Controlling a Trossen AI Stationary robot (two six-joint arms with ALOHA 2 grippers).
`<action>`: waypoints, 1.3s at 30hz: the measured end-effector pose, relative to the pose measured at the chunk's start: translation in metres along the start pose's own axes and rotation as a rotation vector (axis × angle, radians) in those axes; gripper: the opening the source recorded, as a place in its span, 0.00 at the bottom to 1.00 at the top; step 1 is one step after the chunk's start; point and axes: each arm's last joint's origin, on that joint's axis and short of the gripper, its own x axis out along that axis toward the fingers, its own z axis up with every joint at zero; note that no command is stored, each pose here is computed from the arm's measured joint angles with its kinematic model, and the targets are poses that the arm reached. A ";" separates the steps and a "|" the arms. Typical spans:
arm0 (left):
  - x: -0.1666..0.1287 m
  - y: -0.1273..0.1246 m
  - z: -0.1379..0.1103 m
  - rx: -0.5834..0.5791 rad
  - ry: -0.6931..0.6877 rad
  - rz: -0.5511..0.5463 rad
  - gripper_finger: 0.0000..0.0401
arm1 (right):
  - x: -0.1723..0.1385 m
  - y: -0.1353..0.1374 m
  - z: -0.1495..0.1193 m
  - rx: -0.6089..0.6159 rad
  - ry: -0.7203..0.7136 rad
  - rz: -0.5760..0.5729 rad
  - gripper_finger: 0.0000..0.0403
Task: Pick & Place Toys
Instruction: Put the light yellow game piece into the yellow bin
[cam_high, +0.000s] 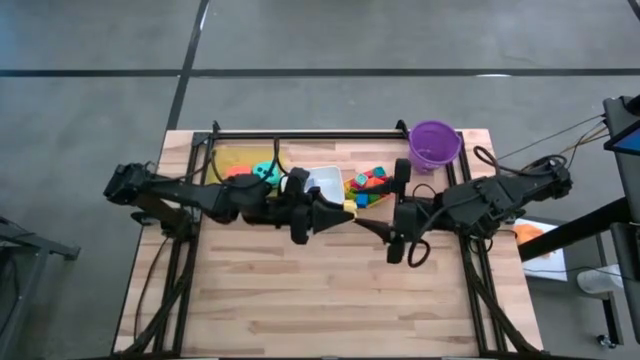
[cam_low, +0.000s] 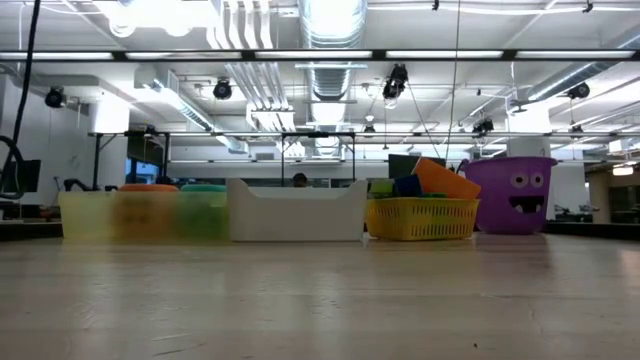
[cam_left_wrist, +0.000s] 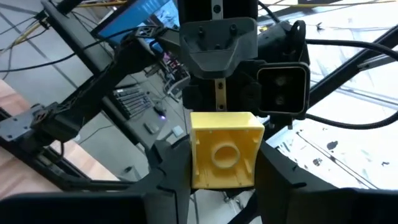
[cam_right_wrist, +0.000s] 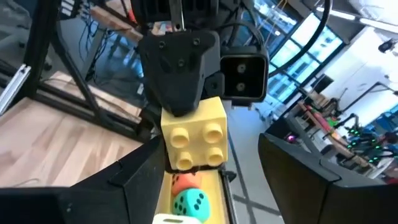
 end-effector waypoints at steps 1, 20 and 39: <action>0.000 0.000 0.000 0.000 0.003 -0.006 0.30 | 0.001 -0.002 0.001 0.005 -0.004 -0.012 0.62; 0.000 -0.001 0.003 -0.030 -0.009 -0.031 0.30 | 0.015 0.002 0.000 -0.022 -0.033 0.029 0.33; -0.022 -0.004 0.021 -0.112 -0.038 0.095 0.95 | 0.001 -0.022 0.000 0.241 -0.073 0.080 0.33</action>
